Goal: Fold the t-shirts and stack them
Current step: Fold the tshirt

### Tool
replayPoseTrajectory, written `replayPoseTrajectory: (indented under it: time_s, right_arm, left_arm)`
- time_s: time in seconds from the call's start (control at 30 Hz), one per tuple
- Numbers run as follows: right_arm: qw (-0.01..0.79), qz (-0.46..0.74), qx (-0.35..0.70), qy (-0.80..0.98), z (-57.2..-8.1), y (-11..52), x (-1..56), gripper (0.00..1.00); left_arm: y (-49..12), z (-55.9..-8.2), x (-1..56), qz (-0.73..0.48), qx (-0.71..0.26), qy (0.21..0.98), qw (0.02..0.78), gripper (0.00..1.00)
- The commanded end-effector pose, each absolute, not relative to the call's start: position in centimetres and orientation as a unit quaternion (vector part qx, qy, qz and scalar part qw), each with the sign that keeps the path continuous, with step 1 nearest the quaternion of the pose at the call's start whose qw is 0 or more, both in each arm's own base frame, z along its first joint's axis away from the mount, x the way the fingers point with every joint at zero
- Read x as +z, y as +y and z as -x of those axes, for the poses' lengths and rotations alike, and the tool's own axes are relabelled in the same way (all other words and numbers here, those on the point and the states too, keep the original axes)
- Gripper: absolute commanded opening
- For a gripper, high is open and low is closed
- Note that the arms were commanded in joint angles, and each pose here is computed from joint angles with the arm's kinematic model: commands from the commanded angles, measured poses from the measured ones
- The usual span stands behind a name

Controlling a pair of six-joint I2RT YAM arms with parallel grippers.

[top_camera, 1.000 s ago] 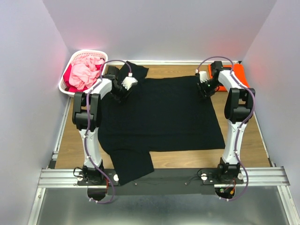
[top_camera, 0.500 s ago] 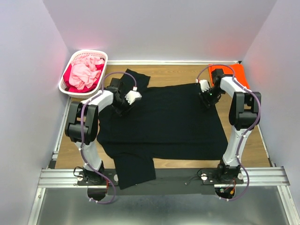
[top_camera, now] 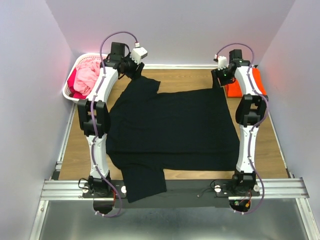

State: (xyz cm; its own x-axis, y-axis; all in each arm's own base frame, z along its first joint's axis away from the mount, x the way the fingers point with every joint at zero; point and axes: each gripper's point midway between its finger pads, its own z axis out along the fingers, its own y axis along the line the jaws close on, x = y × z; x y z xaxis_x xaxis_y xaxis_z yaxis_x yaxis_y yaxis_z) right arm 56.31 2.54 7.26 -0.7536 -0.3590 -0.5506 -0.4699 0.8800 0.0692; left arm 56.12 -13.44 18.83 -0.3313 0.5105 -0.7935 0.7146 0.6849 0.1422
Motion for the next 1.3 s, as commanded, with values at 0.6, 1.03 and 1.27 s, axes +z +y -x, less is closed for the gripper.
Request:
replayPoseTrajectory:
  time_s: [0.6, 1.03, 1.27]
  right_arm:
    - [0.289, 0.13, 0.072, 0.946, -59.7, -0.3, 2.1, 0.58]
    - [0.261, 0.149, 0.084, 0.95, -58.6, -0.3, -1.4, 0.55]
    - [0.242, 0.16, 0.078, 0.954, -57.4, -0.6, -2.5, 0.35]
  left_arm:
    - [-11.6, -57.1, 10.3, -0.32, -0.122, 0.856, 0.387, 0.66]
    - [-10.6, -57.2, 7.8, -0.31, -0.113, 0.871, 0.365, 0.66]
    - [-9.4, -58.9, 7.0, -0.286, -0.099, 0.88, 0.365, 0.66]
